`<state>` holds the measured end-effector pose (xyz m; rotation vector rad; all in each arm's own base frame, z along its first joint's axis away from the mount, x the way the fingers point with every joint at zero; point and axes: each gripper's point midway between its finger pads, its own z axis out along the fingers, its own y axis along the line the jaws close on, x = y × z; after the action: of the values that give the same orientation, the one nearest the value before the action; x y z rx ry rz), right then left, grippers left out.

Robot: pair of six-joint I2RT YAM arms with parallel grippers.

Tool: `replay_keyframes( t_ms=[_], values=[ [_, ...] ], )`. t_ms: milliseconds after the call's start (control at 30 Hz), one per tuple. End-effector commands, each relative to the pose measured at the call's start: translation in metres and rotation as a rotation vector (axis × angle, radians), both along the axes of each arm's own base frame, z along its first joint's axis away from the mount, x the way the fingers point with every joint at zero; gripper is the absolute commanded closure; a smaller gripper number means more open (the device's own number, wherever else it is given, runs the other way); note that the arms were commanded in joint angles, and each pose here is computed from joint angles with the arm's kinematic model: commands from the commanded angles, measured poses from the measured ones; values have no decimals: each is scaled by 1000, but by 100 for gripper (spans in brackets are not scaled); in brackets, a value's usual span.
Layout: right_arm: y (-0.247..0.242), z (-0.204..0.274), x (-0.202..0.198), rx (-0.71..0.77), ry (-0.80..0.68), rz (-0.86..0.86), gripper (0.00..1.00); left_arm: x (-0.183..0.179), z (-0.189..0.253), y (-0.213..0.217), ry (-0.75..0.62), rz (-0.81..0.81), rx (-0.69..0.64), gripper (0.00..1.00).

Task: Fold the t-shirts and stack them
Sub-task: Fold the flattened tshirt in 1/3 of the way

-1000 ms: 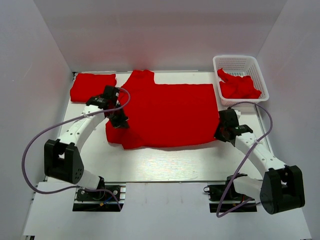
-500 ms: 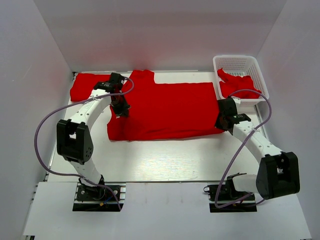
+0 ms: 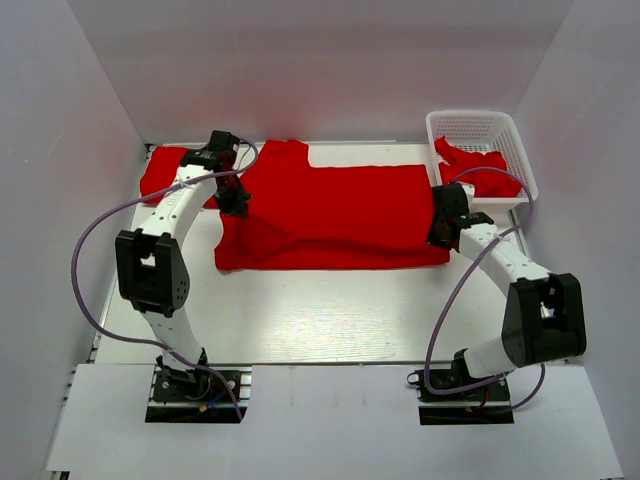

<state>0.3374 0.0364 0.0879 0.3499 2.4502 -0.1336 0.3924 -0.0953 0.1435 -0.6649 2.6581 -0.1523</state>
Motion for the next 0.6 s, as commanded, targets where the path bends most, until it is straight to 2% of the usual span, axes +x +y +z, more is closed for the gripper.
replay_keyframes(
  t_ms=[0, 567],
  values=[
    [-1, 16, 27, -4, -63, 3, 100, 17, 7, 10, -52, 4, 27, 100],
    [-6, -5, 72, -33, -13, -29, 100, 45, -28, 15, -12, 16, 47, 100]
  ],
)
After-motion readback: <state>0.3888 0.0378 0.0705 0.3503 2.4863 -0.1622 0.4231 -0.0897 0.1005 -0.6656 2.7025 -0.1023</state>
